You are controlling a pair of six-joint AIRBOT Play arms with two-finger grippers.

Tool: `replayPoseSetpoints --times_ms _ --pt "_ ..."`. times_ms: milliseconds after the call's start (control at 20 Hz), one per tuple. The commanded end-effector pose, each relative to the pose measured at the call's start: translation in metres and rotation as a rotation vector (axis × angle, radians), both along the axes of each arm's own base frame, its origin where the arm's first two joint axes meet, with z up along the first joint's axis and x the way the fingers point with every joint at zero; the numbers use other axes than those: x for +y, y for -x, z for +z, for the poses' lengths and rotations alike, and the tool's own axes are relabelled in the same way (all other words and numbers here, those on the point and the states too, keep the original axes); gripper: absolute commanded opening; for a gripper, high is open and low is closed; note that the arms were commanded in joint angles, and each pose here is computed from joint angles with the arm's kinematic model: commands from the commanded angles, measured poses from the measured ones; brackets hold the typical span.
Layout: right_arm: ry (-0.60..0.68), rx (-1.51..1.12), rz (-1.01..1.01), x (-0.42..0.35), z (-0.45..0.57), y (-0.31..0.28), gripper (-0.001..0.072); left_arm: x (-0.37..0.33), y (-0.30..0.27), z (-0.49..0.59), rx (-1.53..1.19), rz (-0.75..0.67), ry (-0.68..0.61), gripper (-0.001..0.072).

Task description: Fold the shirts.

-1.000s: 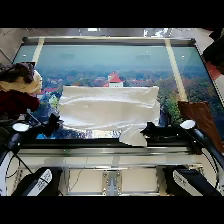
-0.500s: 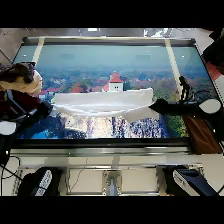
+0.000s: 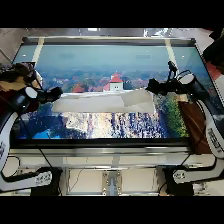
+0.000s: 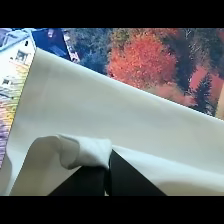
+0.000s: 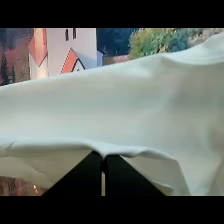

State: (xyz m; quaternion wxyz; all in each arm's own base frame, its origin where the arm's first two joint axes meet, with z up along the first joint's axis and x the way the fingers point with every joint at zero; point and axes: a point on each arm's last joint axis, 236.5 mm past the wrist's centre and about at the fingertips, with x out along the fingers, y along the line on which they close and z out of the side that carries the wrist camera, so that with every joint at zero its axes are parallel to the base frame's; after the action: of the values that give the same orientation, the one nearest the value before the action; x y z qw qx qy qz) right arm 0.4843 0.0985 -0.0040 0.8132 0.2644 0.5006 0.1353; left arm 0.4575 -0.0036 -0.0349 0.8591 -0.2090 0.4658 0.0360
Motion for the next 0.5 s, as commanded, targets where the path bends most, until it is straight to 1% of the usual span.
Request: replayPoseSetpoints --times_ms 0,50,100,150,200,250,300,350,450 --pt "0.013 0.023 -0.010 -0.005 -0.039 -0.036 0.0016 -0.004 -0.024 -0.039 0.065 -0.025 -0.032 0.0006" --pt "0.019 0.019 -0.020 -0.007 -0.045 -0.041 0.0017 -0.004 -0.024 -0.045 0.077 -0.023 -0.030 0.0006" --pt "0.024 0.011 -0.034 -0.010 -0.049 -0.046 0.0037 -0.004 -0.023 -0.049 0.085 -0.024 -0.029 0.0008" --pt "0.030 0.001 -0.037 -0.011 -0.050 -0.049 0.0201 -0.004 -0.023 -0.048 0.084 -0.024 -0.028 0.0033" --pt "0.037 -0.014 -0.024 -0.011 -0.046 -0.050 0.0446 -0.005 -0.025 -0.042 0.072 -0.023 -0.024 0.0201" --pt "0.034 -0.016 -0.009 -0.011 -0.038 -0.049 0.0469 -0.005 -0.029 -0.031 0.048 -0.028 -0.029 0.0537" --pt "0.038 -0.019 0.020 -0.014 -0.024 -0.048 0.0469 -0.002 -0.034 -0.013 0.008 -0.024 -0.034 0.0675" --pt "0.073 -0.021 0.058 -0.023 -0.008 -0.044 0.0469 0.002 -0.040 0.010 -0.041 -0.019 -0.042 0.0676" --pt "0.236 -0.012 0.103 -0.067 0.014 -0.031 0.0469 0.006 -0.046 0.060 -0.146 -0.018 -0.057 0.0676"
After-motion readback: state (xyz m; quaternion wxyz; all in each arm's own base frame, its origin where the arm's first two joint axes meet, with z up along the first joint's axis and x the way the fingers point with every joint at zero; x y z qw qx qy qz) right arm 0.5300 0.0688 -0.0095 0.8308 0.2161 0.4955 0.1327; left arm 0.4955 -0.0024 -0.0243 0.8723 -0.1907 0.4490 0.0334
